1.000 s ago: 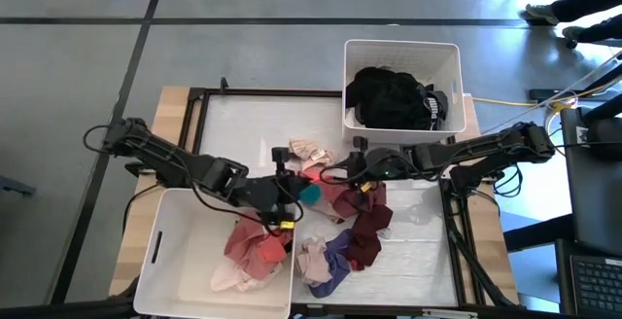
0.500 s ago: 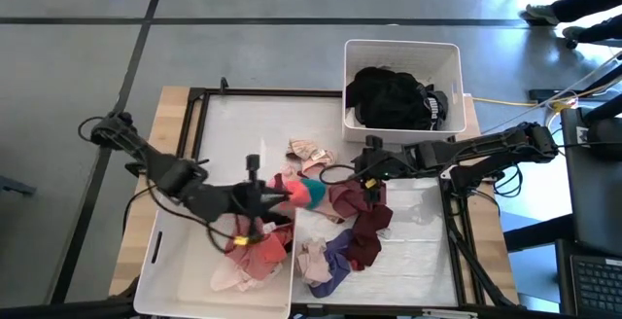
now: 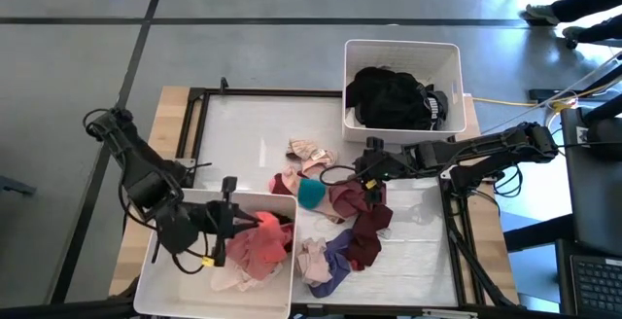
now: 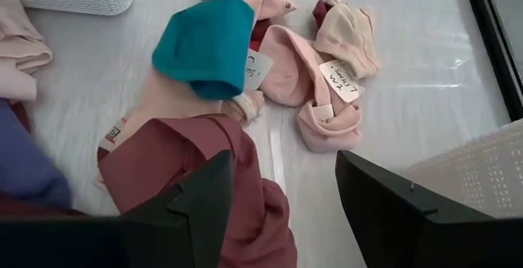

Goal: Sort clothes
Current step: Put the orange sock into the bottom white laundry bin

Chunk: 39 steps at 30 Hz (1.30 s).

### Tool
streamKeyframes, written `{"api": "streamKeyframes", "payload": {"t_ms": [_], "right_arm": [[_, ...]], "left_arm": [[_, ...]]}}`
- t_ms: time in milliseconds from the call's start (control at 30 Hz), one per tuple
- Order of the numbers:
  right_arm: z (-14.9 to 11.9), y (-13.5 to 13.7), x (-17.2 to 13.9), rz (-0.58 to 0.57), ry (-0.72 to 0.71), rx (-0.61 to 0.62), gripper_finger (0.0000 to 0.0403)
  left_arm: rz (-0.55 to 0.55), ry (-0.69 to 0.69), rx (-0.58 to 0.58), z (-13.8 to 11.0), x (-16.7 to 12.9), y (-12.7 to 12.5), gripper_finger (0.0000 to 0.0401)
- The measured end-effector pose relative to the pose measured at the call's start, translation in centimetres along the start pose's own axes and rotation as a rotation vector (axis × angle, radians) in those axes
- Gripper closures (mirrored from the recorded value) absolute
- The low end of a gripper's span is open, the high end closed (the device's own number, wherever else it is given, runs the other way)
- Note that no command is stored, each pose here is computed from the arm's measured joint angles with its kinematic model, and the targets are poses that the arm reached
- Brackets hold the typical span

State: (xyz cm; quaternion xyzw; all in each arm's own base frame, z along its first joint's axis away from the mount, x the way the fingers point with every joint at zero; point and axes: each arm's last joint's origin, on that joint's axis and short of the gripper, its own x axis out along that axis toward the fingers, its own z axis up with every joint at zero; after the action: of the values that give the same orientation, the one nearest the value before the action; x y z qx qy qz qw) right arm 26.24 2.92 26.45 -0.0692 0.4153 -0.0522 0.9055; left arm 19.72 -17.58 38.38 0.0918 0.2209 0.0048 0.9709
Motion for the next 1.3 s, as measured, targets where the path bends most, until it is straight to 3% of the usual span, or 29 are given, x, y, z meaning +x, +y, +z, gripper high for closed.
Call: {"api": "streamKeyframes", "payload": {"t_ms": [433,833,1100,1300], "right_arm": [[-0.1,0.1,0.0,0.025,0.006,0.001,0.0184],[0.1,0.2,0.0,0.056,-0.011,0.002,0.0184],[0.8,0.3,-0.1,0.105,-0.080,0.006,0.0185],[1.2,0.3,-0.1,0.105,-0.125,0.011,0.0185]], "left_arm": [[0.065,0.231,-0.183,-3.4,-0.8,-0.8,0.0396],[0.125,0.345,-0.126,-5.3,1.9,-3.4,0.0396],[0.144,0.360,-0.102,-5.6,2.7,-3.8,0.0396],[0.178,0.356,-0.177,-5.5,3.2,-3.4,0.0368]]}}
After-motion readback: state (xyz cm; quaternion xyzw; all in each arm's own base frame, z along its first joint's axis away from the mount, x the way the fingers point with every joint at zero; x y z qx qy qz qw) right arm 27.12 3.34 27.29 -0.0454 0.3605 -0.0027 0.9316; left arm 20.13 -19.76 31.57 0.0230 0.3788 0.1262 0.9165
